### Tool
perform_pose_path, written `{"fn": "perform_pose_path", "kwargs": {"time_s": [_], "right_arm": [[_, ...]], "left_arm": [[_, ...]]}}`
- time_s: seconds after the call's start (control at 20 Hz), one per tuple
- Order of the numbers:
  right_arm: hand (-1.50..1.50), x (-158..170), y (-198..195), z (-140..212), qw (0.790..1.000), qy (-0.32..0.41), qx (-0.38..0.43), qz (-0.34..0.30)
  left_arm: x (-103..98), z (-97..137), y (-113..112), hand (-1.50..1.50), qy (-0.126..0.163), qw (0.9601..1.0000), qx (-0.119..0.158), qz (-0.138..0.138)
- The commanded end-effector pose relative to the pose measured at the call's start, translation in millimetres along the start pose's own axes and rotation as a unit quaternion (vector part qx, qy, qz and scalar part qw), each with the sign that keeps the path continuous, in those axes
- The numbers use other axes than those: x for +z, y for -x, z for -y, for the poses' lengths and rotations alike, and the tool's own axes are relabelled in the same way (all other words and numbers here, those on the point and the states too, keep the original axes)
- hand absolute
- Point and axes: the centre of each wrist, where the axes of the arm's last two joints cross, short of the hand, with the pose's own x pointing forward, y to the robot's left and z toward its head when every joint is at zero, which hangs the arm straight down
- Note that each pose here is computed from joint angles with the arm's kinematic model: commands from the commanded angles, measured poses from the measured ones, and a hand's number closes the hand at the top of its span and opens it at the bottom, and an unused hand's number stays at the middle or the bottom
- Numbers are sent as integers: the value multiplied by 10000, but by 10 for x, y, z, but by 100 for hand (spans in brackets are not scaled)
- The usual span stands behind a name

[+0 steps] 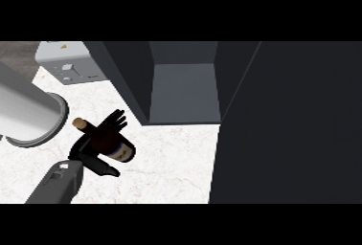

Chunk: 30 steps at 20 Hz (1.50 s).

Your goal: Pick up the wine, place it into the cabinet and close the cabinet

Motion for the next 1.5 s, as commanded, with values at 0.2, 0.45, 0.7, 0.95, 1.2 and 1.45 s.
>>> {"fn": "perform_pose_path", "kwargs": {"time_s": [0.2,0.45,0.7,0.95,1.2,1.45], "right_arm": [[-150,99,-184,0,9998,-94,-83,139],[-150,97,-171,1,9999,-88,-48,67],[-150,149,-197,-84,9999,-126,-70,-3],[-150,73,-165,-12,10000,-42,-54,-28],[-150,74,-139,-2,9997,-227,-96,-95],[-150,37,-131,31,10000,1,-20,-10]], "left_arm": [[-124,244,229,-150,516,9953,658,479],[-64,30,50,-150,699,9940,641,551],[-273,307,146,-150,509,9928,540,938],[-265,360,212,150,502,9912,805,919],[-285,361,243,150,561,9910,1009,683],[-414,465,206,150,851,9873,1163,660]]}}
